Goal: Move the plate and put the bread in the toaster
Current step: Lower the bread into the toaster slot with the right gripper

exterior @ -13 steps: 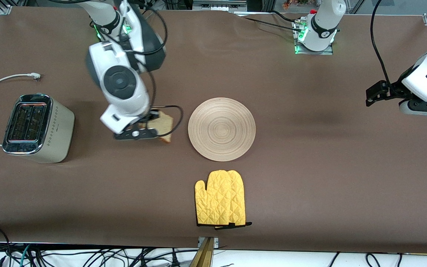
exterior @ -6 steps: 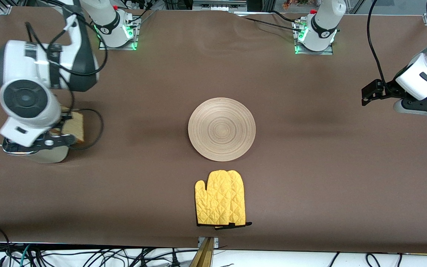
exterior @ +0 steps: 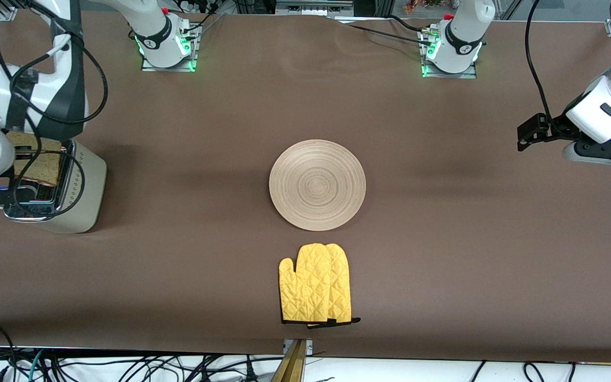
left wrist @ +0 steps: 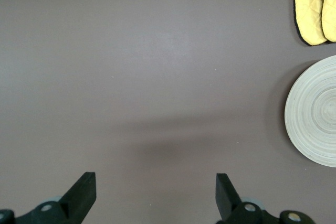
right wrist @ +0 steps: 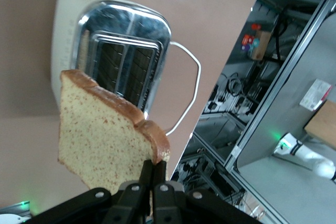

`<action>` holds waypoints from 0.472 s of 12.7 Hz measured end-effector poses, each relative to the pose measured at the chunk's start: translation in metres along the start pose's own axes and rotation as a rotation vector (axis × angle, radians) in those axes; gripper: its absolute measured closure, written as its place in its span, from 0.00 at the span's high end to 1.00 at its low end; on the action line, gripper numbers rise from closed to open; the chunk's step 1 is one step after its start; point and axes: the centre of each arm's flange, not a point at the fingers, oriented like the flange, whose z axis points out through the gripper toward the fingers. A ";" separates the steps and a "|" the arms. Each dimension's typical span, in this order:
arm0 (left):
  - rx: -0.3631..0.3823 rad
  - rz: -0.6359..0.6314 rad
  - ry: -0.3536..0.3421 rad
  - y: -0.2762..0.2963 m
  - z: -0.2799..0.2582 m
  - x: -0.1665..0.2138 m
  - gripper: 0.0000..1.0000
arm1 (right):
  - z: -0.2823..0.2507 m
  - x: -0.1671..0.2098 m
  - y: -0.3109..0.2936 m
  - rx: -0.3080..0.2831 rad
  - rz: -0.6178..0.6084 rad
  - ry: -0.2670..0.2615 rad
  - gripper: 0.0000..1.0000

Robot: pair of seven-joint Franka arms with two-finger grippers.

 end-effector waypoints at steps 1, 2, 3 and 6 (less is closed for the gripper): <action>0.000 0.000 0.000 0.000 0.000 0.000 1.00 | 0.013 0.004 0.008 -0.001 0.012 -0.020 0.03; 0.000 0.000 0.000 0.000 0.000 0.000 1.00 | 0.027 0.008 0.015 -0.001 0.023 -0.036 0.03; 0.000 0.000 0.000 0.000 0.000 0.000 1.00 | 0.040 0.014 0.019 -0.003 0.031 -0.052 0.03; 0.000 0.000 0.000 0.000 0.000 0.000 1.00 | 0.061 0.025 0.019 -0.012 0.032 -0.085 0.03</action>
